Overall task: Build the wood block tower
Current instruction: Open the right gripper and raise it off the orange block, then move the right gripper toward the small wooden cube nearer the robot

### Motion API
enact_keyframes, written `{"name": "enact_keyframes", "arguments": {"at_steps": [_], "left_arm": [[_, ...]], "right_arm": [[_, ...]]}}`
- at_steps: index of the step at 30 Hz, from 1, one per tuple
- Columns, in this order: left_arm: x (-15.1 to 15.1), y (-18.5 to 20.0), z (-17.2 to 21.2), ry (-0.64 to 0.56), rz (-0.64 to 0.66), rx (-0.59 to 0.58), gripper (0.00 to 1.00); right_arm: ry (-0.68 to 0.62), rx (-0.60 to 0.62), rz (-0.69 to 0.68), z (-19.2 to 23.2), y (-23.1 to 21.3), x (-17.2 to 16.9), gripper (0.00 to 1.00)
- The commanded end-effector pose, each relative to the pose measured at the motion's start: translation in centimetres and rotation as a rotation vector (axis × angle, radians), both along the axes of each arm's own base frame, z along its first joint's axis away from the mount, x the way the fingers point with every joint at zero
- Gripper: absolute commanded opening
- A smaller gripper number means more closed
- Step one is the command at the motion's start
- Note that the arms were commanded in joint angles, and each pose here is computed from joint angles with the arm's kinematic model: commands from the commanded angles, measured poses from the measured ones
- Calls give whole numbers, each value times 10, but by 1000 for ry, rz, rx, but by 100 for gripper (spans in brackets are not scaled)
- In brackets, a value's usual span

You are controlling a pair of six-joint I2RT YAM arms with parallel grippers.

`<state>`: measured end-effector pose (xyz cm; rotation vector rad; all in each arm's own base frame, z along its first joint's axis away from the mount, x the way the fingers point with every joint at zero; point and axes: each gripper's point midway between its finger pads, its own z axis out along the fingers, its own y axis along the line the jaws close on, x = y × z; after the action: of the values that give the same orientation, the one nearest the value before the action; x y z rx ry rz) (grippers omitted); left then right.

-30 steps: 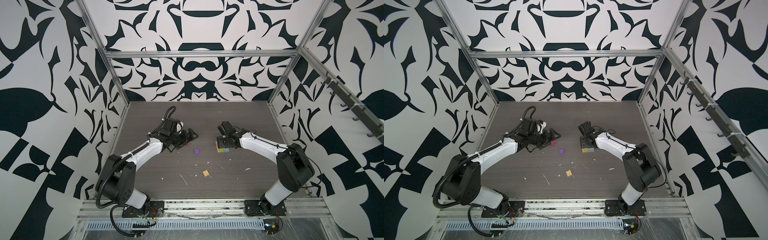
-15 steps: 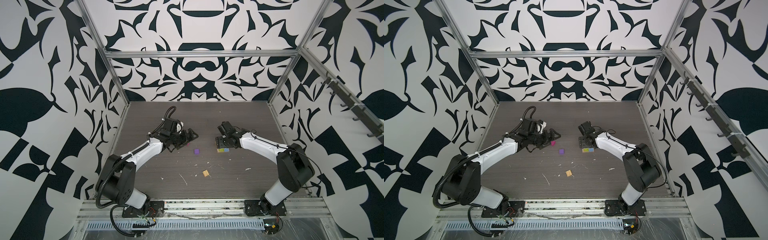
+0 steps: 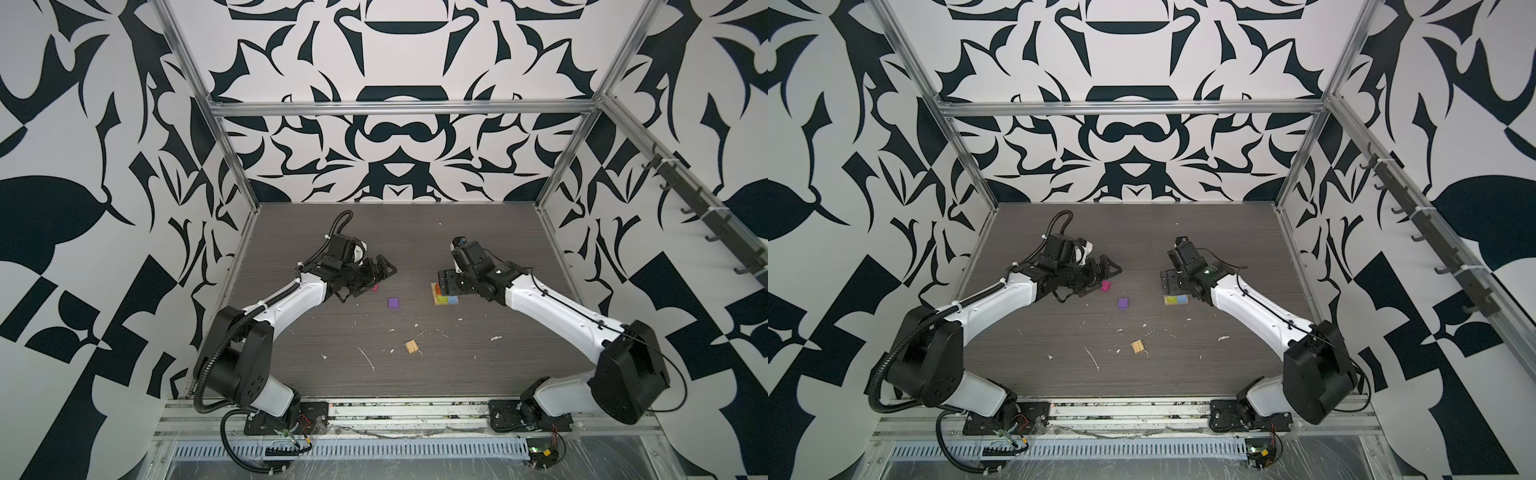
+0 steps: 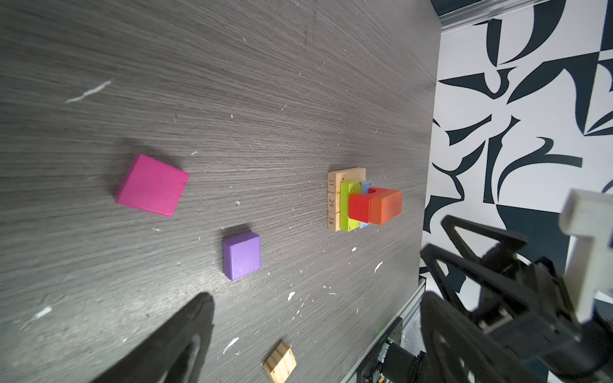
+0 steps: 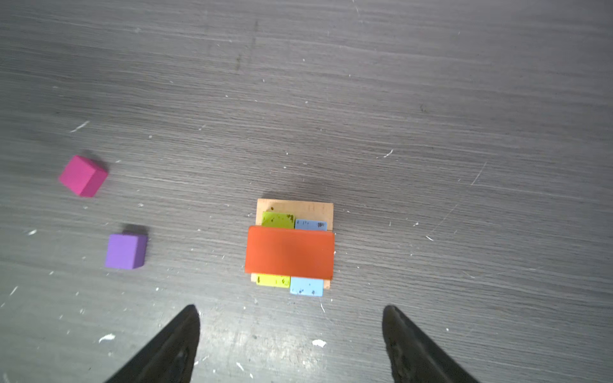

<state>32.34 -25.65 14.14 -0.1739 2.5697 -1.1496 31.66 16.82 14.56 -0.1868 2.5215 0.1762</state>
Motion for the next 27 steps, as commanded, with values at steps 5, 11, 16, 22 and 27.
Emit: {"name": "enact_keyframes", "arguments": {"at_steps": [5, 11, 16, 22, 27], "left_arm": [[6, 5, -4, 10, 17, 62, 100], [10, 8, -11, 27, 51, 84, 99], [11, 7, -12, 40, 57, 81, 99], [11, 11, -8, 34, 62, 100, 99], [13, 11, -9, 32, 70, 96, 99]], "right_arm": [[-8, 53, 138, 15, 16, -26, 86], [-16, 47, 250, 11, 40, -48, 83], [-2, 37, 323, -2, 64, -65, 79], [62, 60, 370, -25, 90, -87, 76], [113, 38, 386, -45, 102, -107, 74]]}}
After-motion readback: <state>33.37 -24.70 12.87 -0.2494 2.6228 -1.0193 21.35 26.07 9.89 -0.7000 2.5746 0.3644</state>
